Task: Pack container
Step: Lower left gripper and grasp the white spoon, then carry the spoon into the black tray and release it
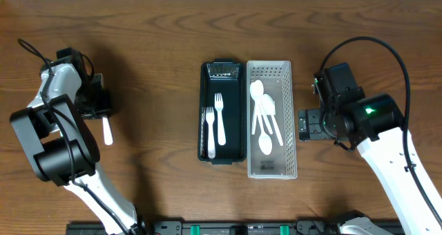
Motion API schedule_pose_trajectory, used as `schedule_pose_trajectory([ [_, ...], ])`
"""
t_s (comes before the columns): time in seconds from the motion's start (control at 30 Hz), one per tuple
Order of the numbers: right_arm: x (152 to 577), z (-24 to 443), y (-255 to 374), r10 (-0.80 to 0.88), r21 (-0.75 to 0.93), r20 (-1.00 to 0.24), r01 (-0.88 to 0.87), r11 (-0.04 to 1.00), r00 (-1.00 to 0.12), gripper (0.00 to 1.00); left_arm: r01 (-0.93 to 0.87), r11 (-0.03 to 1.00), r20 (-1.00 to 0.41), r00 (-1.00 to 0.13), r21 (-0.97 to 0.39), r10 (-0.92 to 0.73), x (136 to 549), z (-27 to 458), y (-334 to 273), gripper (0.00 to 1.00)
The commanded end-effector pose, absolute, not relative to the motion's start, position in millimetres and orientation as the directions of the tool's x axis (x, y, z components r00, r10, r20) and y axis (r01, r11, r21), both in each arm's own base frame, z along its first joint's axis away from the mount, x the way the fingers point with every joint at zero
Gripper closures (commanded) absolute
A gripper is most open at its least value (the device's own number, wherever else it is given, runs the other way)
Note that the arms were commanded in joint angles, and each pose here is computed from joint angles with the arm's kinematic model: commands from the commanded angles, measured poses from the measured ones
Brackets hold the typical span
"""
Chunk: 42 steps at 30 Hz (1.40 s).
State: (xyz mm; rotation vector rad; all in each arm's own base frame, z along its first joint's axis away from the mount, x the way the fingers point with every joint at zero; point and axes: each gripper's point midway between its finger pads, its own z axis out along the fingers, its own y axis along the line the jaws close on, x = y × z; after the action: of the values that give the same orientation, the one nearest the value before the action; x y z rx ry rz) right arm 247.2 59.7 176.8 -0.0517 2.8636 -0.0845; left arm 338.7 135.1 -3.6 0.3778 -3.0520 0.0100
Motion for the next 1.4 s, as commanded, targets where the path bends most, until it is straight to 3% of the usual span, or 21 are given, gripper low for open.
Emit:
schedule_pose_trajectory([
  [0.0,247,176,54,-0.033,-0.074,-0.271,-0.013,0.997,-0.962,0.09,-0.265,0.964,0.085,-0.96,0.014,-0.265,337,4,124,0.94],
  [0.27,247,176,54,-0.044,-0.077,-0.271,-0.024,0.997,-0.962,0.09,-0.088,0.994,-0.159,-0.983,-0.06,-0.097,369,105,37,0.94],
  [0.47,248,176,54,-0.044,-0.077,-0.272,-0.024,0.997,-0.961,0.09,0.107,0.99,-0.379,-0.923,-0.096,0.063,354,190,-72,0.94],
  [0.6,248,177,54,-0.043,-0.075,-0.275,-0.023,0.997,-0.961,0.09,0.228,0.965,-0.445,-0.883,-0.132,0.148,337,210,-138,0.94],
  [0.73,248,176,54,-0.043,-0.076,-0.272,-0.023,0.997,-0.961,0.09,0.218,0.968,-0.418,-0.896,-0.124,0.149,329,196,-168,0.94],
  [1.07,249,177,52,-0.02,-0.08,-0.28,0.003,0.997,-0.96,0.11,0.227,0.971,-0.189,-0.959,-0.074,0.21,319,99,-203,0.94],
  [1.37,271,184,-15,0.333,-0.062,-0.371,0.381,0.923,-0.867,0.03,0.223,0.974,-0.115,-0.969,-0.047,0.217,318,69,-202,0.94],
])
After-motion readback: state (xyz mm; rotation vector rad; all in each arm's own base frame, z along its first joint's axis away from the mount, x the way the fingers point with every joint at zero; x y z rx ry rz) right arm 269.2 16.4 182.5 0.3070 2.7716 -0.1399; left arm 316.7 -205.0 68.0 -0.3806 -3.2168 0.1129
